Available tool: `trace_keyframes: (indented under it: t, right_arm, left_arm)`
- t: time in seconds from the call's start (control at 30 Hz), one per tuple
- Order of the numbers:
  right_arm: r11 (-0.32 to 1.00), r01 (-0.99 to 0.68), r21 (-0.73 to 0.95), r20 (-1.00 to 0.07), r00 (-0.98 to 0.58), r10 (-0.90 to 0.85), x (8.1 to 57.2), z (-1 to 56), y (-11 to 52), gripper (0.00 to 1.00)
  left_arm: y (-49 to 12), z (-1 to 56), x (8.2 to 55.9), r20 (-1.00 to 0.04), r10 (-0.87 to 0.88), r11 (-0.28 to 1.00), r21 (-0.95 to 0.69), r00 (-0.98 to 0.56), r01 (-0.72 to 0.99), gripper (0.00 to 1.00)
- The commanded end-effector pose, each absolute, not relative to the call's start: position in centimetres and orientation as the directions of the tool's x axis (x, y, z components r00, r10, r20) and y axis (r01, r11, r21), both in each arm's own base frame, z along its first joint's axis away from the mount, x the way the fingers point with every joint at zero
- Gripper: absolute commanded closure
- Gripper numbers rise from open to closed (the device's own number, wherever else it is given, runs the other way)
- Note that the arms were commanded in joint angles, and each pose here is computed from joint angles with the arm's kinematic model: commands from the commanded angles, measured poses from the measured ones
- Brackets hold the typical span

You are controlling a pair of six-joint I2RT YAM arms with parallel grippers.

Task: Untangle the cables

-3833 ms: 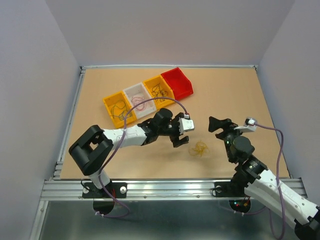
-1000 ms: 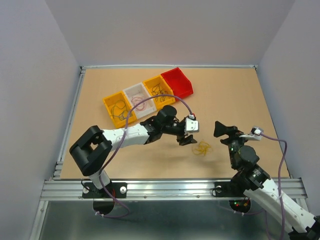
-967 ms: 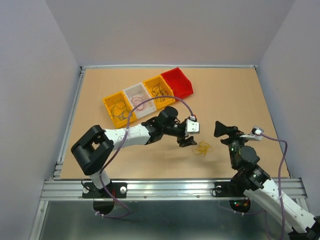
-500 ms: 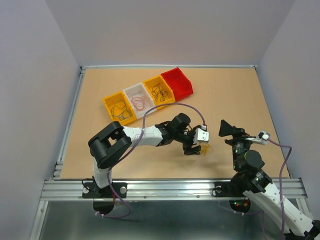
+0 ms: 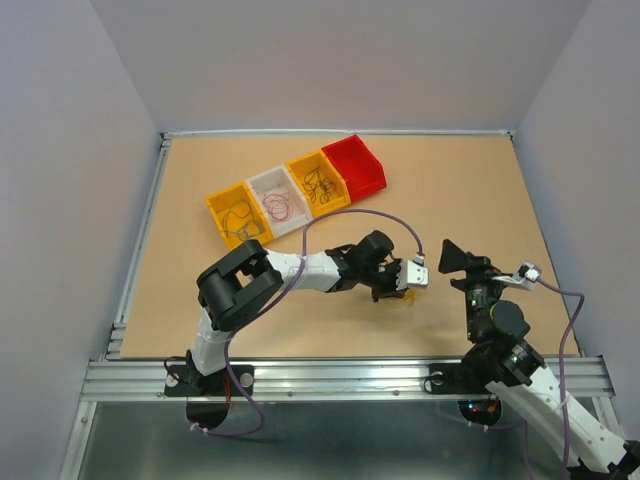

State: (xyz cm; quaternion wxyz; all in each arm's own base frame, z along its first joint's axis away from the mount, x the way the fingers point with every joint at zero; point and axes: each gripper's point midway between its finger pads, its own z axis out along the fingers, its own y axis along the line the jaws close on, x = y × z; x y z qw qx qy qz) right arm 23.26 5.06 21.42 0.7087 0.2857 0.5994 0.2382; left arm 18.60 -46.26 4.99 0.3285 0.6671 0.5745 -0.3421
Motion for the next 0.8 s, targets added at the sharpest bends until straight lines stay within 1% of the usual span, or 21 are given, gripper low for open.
trace_keyframes:
  t: [0.0, 0.1, 0.27, 0.3, 0.37, 0.43, 0.53, 0.6, 0.67, 0.7, 0.77]
  right_arm:
    - [0.713, 0.011, 0.701, -0.701, 0.192, 0.686, 23.2, 21.4, 4.7, 0.07]
    - [0.720, -0.004, 0.694, -0.707, 0.181, 0.683, 23.2, 21.6, 5.0, 0.07]
    - [0.756, -0.039, 0.654, -0.748, 0.119, 0.653, 23.5, 21.2, 6.5, 0.08]
    - [0.764, -0.062, 0.642, -0.758, 0.099, 0.644, 23.5, 21.0, 7.1, 0.08]
    - [0.778, -0.112, 0.618, -0.775, 0.083, 0.627, 23.6, 21.2, 8.1, 0.08]
    - [0.776, -0.206, 0.596, -0.784, 0.057, 0.618, 23.5, 21.6, 9.9, 0.11]
    - [0.764, -0.293, 0.575, -0.794, 0.026, 0.607, 23.3, 22.0, 11.7, 0.12]
    - [0.773, -0.311, 0.553, -0.815, -0.010, 0.579, 23.6, 21.4, 12.8, 0.13]
    - [0.767, -0.376, 0.519, -0.838, -0.050, 0.543, 23.5, 21.1, 14.5, 0.14]
    - [0.741, -0.437, 0.510, -0.838, -0.059, 0.542, 23.1, 21.7, 15.5, 0.14]
    - [0.730, -0.484, 0.482, -0.858, -0.091, 0.506, 23.0, 21.3, 16.9, 0.16]
  left_arm:
    - [-46.6, 7.9, 18.4, -0.861, 0.486, -0.140, 0.093, 0.150, 0.986, 1.00]
    - [-46.5, 8.5, 18.4, -0.866, 0.475, -0.135, 0.100, 0.153, 0.986, 1.00]
    - [-44.7, 12.3, 19.1, -0.908, 0.399, -0.135, 0.081, 0.129, 0.988, 1.00]
    - [-44.3, 14.1, 18.7, -0.923, 0.360, -0.158, 0.084, 0.137, 0.984, 1.00]
    - [-43.2, 15.1, 19.2, -0.933, 0.339, -0.152, 0.078, 0.126, 0.985, 1.00]
    - [-42.5, 17.1, 19.0, -0.946, 0.295, -0.164, 0.088, 0.134, 0.983, 1.00]
    - [-41.5, 18.8, 19.0, -0.958, 0.259, -0.164, 0.083, 0.124, 0.983, 1.00]
    - [-41.1, 19.3, 19.3, -0.961, 0.250, -0.155, 0.080, 0.118, 0.985, 1.00]
    - [-40.7, 20.0, 19.6, -0.965, 0.238, -0.147, 0.080, 0.114, 0.986, 1.00]
    - [-40.4, 20.4, 19.9, -0.967, 0.233, -0.137, 0.075, 0.106, 0.988, 1.00]
    - [-40.3, 20.7, 20.1, -0.968, 0.227, -0.129, 0.075, 0.103, 0.989, 1.00]
